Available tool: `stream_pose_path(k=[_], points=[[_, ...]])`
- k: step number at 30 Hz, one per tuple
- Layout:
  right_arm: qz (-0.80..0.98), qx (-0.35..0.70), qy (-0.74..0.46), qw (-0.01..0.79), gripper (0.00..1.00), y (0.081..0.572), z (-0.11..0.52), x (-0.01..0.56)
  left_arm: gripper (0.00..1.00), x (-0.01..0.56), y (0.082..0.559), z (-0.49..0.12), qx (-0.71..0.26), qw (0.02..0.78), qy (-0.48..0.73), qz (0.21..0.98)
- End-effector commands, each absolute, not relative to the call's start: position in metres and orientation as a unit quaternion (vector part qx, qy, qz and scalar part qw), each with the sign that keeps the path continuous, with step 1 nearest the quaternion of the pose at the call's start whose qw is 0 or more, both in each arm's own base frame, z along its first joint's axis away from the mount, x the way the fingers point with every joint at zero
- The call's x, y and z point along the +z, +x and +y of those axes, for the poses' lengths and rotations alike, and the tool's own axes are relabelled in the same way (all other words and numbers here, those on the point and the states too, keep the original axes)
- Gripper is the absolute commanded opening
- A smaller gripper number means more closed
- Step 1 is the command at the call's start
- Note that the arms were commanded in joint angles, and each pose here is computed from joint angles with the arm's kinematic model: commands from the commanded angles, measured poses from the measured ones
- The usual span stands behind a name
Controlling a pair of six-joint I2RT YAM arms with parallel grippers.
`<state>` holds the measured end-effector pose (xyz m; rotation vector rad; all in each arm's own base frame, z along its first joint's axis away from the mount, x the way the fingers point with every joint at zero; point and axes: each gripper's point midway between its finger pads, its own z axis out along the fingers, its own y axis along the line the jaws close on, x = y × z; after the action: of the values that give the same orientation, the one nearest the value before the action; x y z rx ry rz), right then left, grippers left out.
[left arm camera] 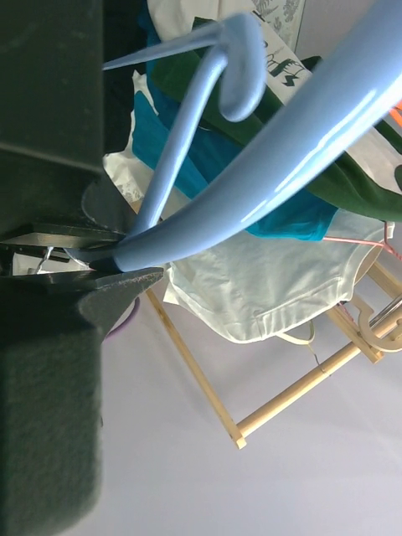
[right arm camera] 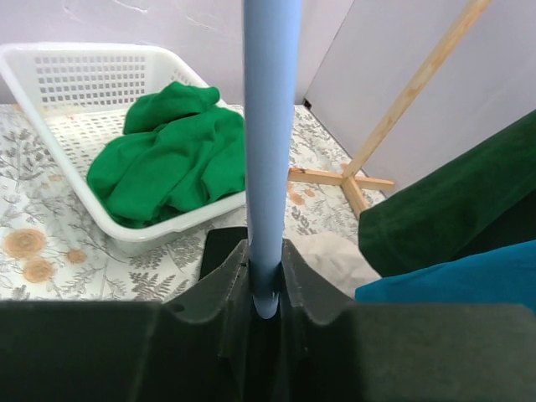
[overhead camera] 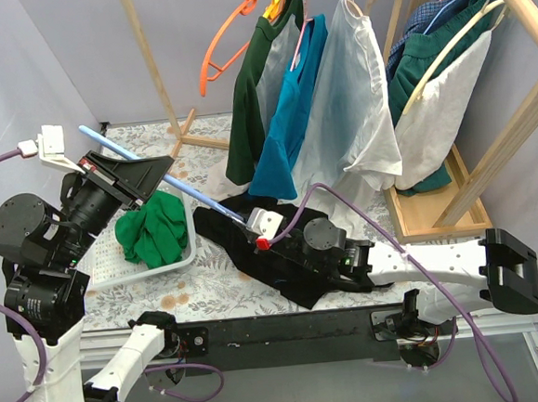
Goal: Remove the t-shirt from the hanger
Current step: Place the hanger at the clothesline.
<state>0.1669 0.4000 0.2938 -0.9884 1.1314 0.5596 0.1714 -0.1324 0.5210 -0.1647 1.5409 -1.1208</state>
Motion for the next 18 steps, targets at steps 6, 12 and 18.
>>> stream_pose_path(k=[6, 12, 18], points=[[0.499, 0.289, -0.39, 0.718, 0.01, 0.161, 0.374, 0.342, 0.0, 0.528, 0.17, -0.131, -0.482, 0.588, -0.069, 0.646], [0.515, 0.331, -0.406, 0.678, 0.01, 0.134, 0.334, 0.361, 0.0, 0.509, 0.186, -0.124, -0.455, 0.597, -0.088, 0.655], [0.51, 0.367, -0.428, 0.65, 0.01, 0.107, 0.303, 0.394, 0.0, 0.474, 0.209, -0.125, -0.44, 0.582, -0.107, 0.676]])
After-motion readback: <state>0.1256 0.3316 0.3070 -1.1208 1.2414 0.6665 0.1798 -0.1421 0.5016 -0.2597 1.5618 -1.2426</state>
